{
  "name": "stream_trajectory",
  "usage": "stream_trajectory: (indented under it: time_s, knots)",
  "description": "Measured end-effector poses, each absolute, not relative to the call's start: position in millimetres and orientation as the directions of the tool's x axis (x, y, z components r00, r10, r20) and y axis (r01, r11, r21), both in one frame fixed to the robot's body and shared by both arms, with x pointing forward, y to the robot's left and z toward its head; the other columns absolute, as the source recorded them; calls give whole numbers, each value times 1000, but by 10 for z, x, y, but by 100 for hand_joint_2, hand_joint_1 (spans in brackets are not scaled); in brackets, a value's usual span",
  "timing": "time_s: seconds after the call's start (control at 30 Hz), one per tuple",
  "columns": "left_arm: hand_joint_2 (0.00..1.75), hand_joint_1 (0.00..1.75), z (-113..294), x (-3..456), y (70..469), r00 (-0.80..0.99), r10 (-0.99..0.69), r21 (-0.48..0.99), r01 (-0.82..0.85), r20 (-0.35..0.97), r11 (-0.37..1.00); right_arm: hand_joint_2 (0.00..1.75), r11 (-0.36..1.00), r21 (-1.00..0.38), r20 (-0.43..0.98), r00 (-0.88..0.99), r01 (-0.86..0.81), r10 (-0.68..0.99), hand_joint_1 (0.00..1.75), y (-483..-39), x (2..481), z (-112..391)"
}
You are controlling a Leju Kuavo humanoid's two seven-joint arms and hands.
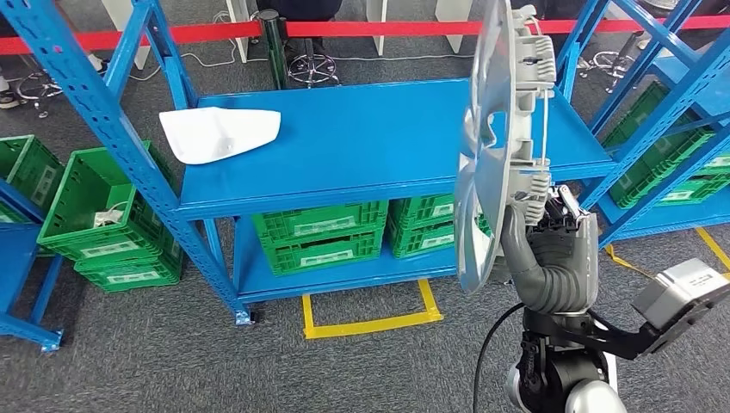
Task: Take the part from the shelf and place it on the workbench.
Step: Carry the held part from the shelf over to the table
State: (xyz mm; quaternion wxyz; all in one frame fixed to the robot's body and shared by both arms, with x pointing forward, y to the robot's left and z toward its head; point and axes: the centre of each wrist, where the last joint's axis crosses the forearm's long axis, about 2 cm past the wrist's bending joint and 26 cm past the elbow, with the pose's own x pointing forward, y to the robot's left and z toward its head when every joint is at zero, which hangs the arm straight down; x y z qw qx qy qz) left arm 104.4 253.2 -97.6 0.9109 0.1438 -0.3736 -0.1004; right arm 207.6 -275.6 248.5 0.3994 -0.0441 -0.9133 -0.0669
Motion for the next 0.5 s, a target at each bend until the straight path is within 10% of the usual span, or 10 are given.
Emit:
stream_trajectory:
  time_s: [0.5]
  knots:
    - [175, 0, -956, 1124, 2561, 686, -302, 371, 49, 663, 927, 175, 996, 63, 686, -728, 62, 2, 175, -2675, 2190, 2653]
